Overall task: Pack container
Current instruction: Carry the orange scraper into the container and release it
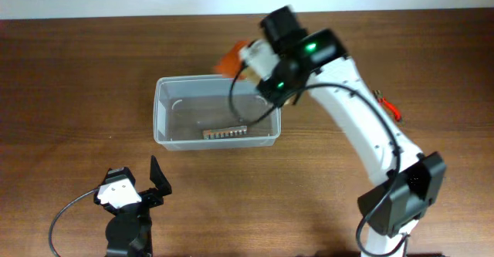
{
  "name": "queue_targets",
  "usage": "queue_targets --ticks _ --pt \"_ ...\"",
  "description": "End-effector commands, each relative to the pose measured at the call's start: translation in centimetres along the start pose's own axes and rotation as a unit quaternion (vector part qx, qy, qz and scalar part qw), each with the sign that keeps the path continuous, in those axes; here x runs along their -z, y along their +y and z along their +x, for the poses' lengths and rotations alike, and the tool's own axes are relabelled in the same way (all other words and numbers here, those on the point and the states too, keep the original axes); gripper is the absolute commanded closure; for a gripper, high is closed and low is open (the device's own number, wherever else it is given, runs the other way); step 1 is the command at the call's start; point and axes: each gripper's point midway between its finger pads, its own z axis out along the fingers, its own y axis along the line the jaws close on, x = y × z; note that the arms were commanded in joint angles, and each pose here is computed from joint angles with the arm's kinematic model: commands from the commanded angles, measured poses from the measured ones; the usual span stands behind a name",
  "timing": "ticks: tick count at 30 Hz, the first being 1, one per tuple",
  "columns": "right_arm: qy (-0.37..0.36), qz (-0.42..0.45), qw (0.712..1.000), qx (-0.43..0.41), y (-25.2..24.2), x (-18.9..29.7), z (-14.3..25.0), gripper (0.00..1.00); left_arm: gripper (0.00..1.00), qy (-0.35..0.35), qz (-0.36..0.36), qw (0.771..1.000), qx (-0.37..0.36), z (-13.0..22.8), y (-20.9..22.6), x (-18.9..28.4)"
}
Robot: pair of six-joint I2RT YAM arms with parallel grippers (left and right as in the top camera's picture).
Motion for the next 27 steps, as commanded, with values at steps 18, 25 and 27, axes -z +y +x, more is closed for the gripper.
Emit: queue_targets --ticks 18,25,27 --pt "0.006 -0.062 0.973 0.222 6.5 -7.9 -3.2 0.96 0.01 0.0 0.0 1.0 -0.005 0.1 0.0 0.0" --pt "0.02 -0.069 0.974 0.215 6.2 -11.8 -3.0 0.96 0.01 0.0 0.0 1.0 -0.005 0.1 0.0 0.0" --pt "0.027 -0.072 0.975 0.209 5.9 -12.7 -2.7 0.96 0.01 0.0 0.0 1.0 -0.005 0.1 0.0 0.0"
